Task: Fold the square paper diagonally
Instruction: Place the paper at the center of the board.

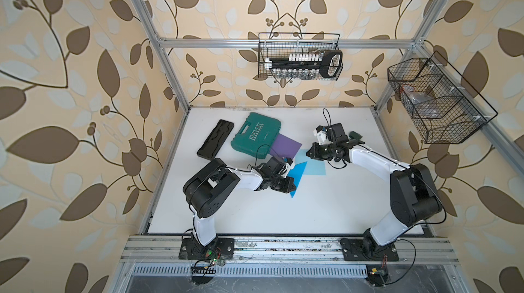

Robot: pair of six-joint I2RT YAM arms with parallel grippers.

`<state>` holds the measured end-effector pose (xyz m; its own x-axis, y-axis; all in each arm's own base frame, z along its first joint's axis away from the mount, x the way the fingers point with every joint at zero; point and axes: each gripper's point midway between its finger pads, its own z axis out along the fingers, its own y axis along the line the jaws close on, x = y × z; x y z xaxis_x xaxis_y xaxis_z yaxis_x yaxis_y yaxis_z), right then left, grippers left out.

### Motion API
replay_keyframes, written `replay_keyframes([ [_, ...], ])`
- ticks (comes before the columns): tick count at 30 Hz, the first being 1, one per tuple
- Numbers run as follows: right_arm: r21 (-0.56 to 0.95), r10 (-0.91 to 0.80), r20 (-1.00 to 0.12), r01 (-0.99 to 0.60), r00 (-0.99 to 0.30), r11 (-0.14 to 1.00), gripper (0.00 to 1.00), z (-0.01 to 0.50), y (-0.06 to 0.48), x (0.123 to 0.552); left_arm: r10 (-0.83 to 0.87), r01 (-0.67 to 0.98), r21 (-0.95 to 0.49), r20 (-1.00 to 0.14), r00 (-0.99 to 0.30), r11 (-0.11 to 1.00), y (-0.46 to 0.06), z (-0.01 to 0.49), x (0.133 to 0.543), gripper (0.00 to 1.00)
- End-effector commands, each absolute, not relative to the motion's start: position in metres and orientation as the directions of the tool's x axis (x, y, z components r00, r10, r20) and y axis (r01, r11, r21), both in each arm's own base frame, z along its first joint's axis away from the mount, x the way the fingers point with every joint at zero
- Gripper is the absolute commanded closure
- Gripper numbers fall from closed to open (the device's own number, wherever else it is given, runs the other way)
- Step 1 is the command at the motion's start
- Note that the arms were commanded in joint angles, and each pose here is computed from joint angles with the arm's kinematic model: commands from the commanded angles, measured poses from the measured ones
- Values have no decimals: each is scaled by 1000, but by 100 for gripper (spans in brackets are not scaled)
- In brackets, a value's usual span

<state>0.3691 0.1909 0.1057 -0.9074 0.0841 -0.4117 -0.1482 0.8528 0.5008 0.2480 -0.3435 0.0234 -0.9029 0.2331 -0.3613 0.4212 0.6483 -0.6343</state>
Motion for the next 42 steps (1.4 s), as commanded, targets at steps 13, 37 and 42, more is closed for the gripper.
replay_keyframes([
  [13,403,-314,-236,-387,-920,829,100,48,224,280,269,395,-595,-293,-918,700,-325,8,228,100],
  [37,466,-347,-169,-385,-923,797,100,37,240,270,275,397,-589,-289,-917,704,-324,7,227,100],
  [42,468,-340,-165,-377,-926,799,100,36,243,271,274,397,-589,-290,-917,704,-324,7,228,100],
])
